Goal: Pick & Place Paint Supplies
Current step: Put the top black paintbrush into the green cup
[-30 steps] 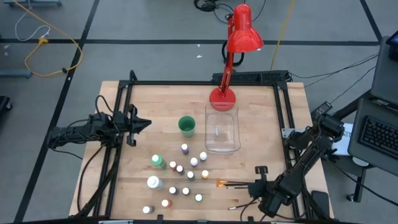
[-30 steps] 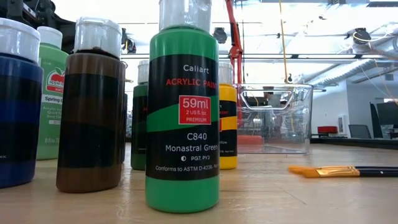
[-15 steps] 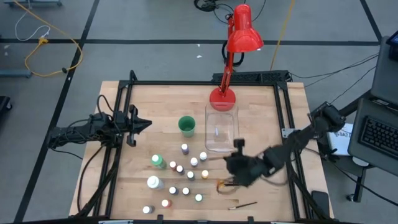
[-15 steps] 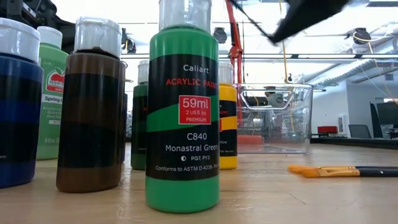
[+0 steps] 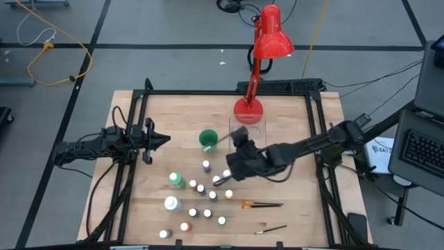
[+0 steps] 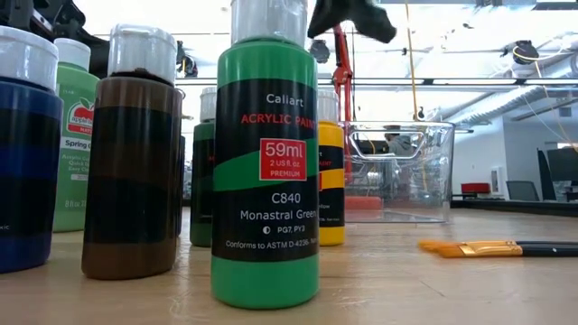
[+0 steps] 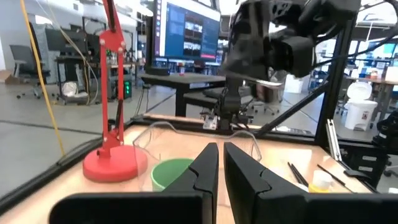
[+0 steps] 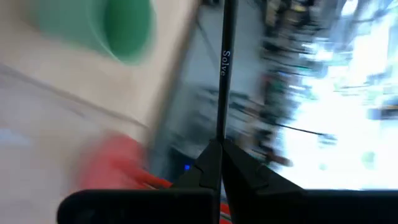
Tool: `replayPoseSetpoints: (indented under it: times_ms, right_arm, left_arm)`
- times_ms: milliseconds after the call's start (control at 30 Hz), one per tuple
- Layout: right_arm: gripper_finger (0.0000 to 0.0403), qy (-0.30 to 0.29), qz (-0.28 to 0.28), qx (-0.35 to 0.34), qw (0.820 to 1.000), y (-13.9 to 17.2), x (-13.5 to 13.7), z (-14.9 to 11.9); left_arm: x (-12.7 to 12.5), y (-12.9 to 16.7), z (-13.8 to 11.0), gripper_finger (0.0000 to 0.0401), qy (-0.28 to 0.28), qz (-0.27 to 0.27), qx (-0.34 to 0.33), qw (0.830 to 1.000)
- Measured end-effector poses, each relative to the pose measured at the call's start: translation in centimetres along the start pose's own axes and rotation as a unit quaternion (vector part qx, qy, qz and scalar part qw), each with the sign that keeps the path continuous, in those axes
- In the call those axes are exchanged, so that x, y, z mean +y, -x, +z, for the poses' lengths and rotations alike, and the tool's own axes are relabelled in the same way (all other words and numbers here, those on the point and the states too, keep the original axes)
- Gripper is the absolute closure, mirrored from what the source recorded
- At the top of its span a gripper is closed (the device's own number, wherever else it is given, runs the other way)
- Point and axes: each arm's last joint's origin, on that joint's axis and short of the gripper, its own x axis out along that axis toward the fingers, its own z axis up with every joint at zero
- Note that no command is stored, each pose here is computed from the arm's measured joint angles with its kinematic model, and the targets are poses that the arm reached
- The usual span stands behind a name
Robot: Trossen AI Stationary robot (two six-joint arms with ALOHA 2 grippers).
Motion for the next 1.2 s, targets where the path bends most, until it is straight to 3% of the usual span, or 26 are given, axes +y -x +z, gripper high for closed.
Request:
replayPoseSetpoints:
  times_ms: [100, 267, 400, 600, 767, 833, 967, 1200]
  right_arm:
    - [0.0403, 0.105, -0.031, 0.069, 0.992, -2.1, 0.3, 0.5]
    - [0.0403, 0.150, -0.014, 0.103, 0.983, -4.7, 0.1, -0.3]
    - [0.0403, 0.159, -0.006, 0.099, 0.982, -6.3, -0.1, -0.6]
    - [0.0403, 0.273, -0.001, 0.068, 0.960, -7.6, 1.1, -0.1]
    - [0.0403, 0.250, -0.055, 0.038, 0.966, -8.5, 1.5, 0.7]
    - [0.0403, 0.271, -0.063, 0.029, 0.960, -8.7, 1.8, 0.6]
    - [0.0403, 0.318, -0.056, 0.030, 0.946, -9.6, 2.6, 0.1]
    - [0.0403, 0.334, -0.043, 0.034, 0.941, -10.8, 3.1, -0.7]
  left_arm:
    - [0.0, 0.0, -0.1, 0.0375, 0.011, 0.000, 0.005, 1.000]
    - [0.0, 0.0, -0.4, 0.0375, 0.018, 0.002, 0.021, 1.000]
    - [0.0, 0.0, -0.4, 0.0375, 0.018, 0.002, 0.021, 1.000]
    - [0.0, 0.0, -0.4, 0.0375, 0.010, 0.005, 0.020, 1.000]
    - [0.1, 0.0, -0.4, 0.0375, 0.005, 0.015, 0.022, 1.000]
    - [0.1, 0.0, -0.5, 0.0375, 0.002, 0.016, 0.024, 1.000]
    - [0.1, 0.0, -0.5, 0.0375, 0.002, 0.015, 0.023, 1.000]
    - [0.1, 0.0, -0.5, 0.0375, 0.001, 0.016, 0.024, 1.000]
